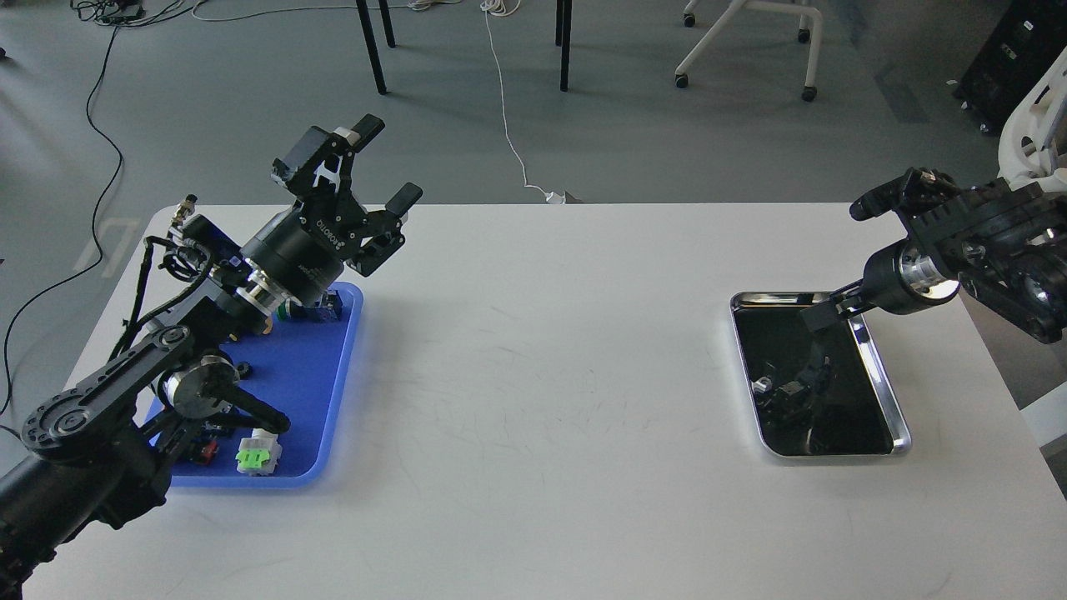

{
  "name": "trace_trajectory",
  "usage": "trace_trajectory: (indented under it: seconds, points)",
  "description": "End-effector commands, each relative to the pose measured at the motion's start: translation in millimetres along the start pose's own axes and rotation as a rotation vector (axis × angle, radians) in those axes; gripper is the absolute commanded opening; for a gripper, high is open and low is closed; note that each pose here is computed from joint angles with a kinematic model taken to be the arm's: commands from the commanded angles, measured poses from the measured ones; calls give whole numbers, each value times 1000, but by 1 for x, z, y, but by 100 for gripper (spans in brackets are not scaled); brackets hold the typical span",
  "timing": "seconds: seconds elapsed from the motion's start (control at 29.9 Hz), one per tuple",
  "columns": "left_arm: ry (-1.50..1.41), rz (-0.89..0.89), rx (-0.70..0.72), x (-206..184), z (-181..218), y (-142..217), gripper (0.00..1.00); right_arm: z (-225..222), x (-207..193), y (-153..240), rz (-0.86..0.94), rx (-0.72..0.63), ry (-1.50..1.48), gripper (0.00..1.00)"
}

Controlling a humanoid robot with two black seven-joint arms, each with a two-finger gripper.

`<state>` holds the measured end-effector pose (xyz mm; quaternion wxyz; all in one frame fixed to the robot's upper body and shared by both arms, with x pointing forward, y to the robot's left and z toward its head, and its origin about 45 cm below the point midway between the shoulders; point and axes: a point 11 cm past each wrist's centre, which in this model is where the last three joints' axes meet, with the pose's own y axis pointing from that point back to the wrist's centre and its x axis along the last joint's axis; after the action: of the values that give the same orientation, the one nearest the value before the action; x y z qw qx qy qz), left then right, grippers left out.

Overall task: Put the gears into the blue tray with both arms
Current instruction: 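Lower the right gripper and grasp another black gear on the tray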

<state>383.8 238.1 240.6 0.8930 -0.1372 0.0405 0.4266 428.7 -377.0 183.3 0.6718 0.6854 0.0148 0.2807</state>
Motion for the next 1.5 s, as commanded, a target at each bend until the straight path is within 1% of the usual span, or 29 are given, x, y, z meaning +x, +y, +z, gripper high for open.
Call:
trace_trajectory:
  seconds: [0.0, 0.23, 0.5, 0.57, 0.97, 1.47]
  points:
    - [0, 0, 1, 0, 0, 1, 98, 0, -8, -5, -14, 3, -9, 88]
    - [0, 0, 1, 0, 0, 1, 98, 5, -14, -9, -21, -13, -24, 87]
    - [4, 3, 5, 0, -2, 3, 98, 2, -9, -12, 3, -11, -19, 87]
    - [5, 5, 5, 0, -3, 3, 98, 5, -12, -13, 2, -17, -23, 86]
    - [4, 13, 1, 2, -2, 5, 98, -5, -7, -24, 14, -15, -1, 84]
    - [2, 16, -1, 3, 0, 5, 98, -5, -11, -28, 7, -21, -3, 78]
